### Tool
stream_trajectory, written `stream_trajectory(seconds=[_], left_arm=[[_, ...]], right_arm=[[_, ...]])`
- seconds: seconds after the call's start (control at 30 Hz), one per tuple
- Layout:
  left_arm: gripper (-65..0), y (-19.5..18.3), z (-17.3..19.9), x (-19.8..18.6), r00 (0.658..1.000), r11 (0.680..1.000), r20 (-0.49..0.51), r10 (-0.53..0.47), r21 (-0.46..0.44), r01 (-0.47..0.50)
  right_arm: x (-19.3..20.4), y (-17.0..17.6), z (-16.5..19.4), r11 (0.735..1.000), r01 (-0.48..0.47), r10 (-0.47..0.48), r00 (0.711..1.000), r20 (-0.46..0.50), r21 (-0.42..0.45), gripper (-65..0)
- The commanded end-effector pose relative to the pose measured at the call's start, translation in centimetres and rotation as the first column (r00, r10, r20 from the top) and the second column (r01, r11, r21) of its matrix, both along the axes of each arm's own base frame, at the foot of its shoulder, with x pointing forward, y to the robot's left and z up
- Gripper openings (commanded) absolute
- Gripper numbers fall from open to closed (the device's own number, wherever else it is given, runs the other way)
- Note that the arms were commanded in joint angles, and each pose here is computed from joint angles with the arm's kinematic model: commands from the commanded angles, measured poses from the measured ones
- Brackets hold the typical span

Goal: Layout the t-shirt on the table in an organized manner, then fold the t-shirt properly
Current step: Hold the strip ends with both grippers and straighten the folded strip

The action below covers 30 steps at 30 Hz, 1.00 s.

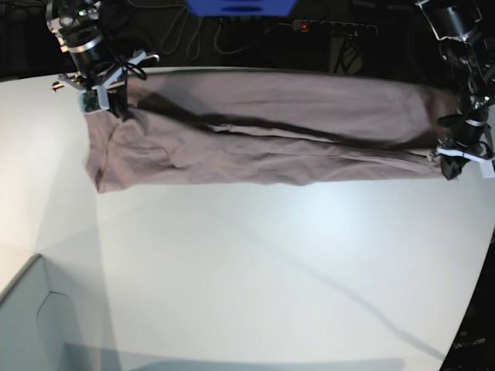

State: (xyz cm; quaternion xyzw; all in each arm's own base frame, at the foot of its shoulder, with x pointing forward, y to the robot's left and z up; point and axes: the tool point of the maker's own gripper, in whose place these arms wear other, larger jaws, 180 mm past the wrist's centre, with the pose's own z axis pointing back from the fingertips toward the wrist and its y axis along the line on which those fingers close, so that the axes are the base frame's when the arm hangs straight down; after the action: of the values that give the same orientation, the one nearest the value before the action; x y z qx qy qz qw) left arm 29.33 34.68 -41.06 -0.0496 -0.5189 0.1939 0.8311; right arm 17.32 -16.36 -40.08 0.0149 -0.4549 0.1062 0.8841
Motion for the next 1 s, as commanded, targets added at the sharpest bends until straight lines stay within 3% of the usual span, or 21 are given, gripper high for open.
stream_trajectory(seconds=[0.0,0.3,0.53,0.97], left_arm=[[-65.0,0.6,2.8,1.2,0.996,0.999,0.085,-0.021,0.034,0.018],[-65.0,0.3,6.5,2.4,0.983,0.991,0.158,-0.097,0.11,0.08],[-65.0,1.8,10.0,6.4,0.967,0.989,0.236,-0.097,0.134,0.066],[-65.0,2.4,4.7,6.1,0.989,1.0,0.143,-0.023,0.006,0.023]], right_arm=[[0.0,1.0,0.8,0.999,-0.032,0.031,0.999,0.031,0.035,-65.0],[-0.2,2.2,0.6,0.996,-0.047,0.046,0.999,0.025,0.073,-65.0],[-0.1,2.2,0.6,0.996,-0.047,0.046,0.999,0.023,0.072,-65.0],[-1.1,2.5,-1.4,0.994,-0.036,0.039,0.999,-0.026,0.105,-65.0]])
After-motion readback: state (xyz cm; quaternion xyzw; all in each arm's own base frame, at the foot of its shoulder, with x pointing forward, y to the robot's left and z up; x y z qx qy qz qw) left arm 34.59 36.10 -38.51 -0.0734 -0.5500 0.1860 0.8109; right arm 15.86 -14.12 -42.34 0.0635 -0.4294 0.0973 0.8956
